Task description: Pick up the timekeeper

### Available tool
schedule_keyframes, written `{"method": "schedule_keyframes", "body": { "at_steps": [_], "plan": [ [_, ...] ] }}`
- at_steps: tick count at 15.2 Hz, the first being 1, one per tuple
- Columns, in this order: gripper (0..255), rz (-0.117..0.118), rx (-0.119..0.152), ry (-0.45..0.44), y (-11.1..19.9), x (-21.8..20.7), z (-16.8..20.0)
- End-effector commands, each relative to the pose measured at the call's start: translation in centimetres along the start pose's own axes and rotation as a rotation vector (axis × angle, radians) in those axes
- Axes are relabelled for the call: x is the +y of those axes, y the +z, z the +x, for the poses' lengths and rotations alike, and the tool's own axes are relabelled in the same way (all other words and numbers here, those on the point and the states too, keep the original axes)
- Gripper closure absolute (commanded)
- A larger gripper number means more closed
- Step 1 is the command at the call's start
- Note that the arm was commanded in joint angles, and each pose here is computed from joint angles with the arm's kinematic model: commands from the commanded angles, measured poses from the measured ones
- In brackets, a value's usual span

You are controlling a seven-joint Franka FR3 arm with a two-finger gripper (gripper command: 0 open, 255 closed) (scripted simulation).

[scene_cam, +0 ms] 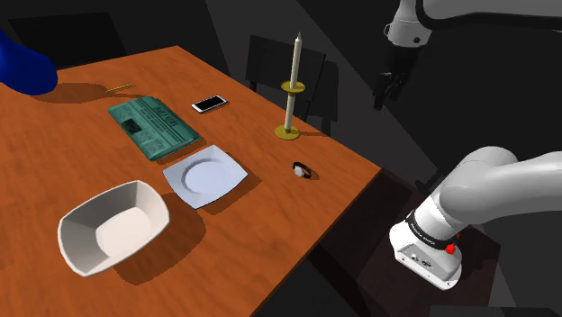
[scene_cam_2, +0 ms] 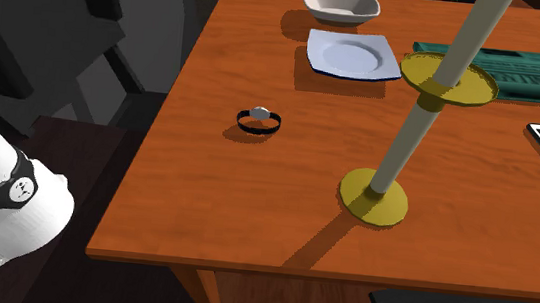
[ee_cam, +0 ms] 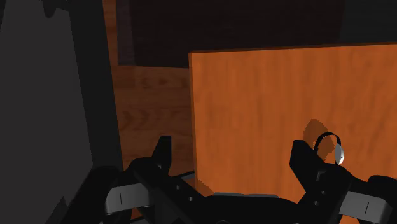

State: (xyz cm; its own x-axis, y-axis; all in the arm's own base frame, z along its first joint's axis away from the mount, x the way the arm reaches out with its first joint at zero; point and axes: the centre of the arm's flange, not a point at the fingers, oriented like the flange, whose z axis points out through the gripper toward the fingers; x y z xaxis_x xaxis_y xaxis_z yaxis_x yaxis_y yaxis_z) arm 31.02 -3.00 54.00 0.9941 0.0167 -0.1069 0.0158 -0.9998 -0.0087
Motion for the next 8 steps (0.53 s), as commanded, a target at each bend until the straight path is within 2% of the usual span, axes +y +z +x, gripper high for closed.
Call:
{"method": "schedule_keyframes", "body": {
  "at_steps": [1,8],
  "plan": [
    [0,0.000,0.000,0.000,0.0,0.0,0.0],
    [0,0.029,0.028,-0.025,5.2,-6.2,3.3]
  ]
}}
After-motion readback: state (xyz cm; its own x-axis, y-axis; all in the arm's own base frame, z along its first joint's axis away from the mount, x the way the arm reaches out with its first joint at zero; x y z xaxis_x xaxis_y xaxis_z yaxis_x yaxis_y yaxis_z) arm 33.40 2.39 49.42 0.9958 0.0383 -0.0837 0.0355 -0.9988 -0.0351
